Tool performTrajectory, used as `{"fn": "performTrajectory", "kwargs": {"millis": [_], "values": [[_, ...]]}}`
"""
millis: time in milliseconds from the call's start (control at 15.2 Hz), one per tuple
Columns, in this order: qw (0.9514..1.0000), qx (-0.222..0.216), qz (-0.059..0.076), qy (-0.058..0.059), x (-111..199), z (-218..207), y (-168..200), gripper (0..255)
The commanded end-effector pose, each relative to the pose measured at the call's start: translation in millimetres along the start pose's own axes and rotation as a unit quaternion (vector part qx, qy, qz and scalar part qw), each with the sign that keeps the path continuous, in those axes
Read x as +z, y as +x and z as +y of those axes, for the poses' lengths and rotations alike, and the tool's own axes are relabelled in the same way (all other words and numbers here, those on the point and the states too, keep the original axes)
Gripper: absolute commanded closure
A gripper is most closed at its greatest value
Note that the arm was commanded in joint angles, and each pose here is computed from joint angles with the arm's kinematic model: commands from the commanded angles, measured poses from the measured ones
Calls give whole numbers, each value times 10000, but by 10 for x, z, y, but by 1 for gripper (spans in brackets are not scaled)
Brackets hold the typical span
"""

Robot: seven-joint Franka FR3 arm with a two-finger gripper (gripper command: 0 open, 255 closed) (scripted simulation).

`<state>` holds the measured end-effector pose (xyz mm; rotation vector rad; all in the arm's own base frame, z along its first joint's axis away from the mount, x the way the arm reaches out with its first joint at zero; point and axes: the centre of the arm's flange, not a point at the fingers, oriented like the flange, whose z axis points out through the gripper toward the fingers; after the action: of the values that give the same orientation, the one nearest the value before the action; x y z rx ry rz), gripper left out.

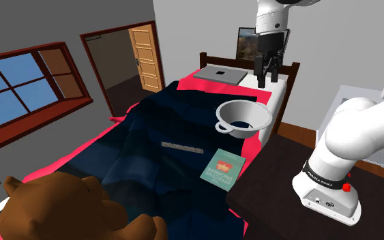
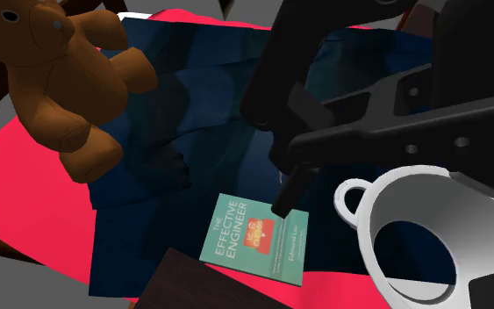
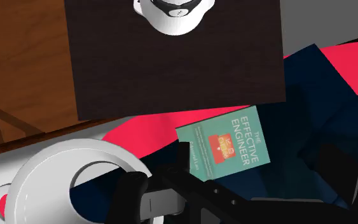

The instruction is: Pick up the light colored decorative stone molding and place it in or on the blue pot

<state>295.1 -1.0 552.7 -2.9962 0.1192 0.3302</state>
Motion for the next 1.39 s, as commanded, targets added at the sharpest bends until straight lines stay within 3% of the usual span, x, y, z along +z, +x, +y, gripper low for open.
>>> {"fn": "performTrajectory", "kwargs": {"millis": [0, 660, 1320], "values": [[10000, 0, 0, 0, 0, 0, 0, 0], [9978, -562, 40, -353, 764, -300, 1043, 0], [9912, -1121, 79, -703, 1543, -660, 2056, 0]]}}
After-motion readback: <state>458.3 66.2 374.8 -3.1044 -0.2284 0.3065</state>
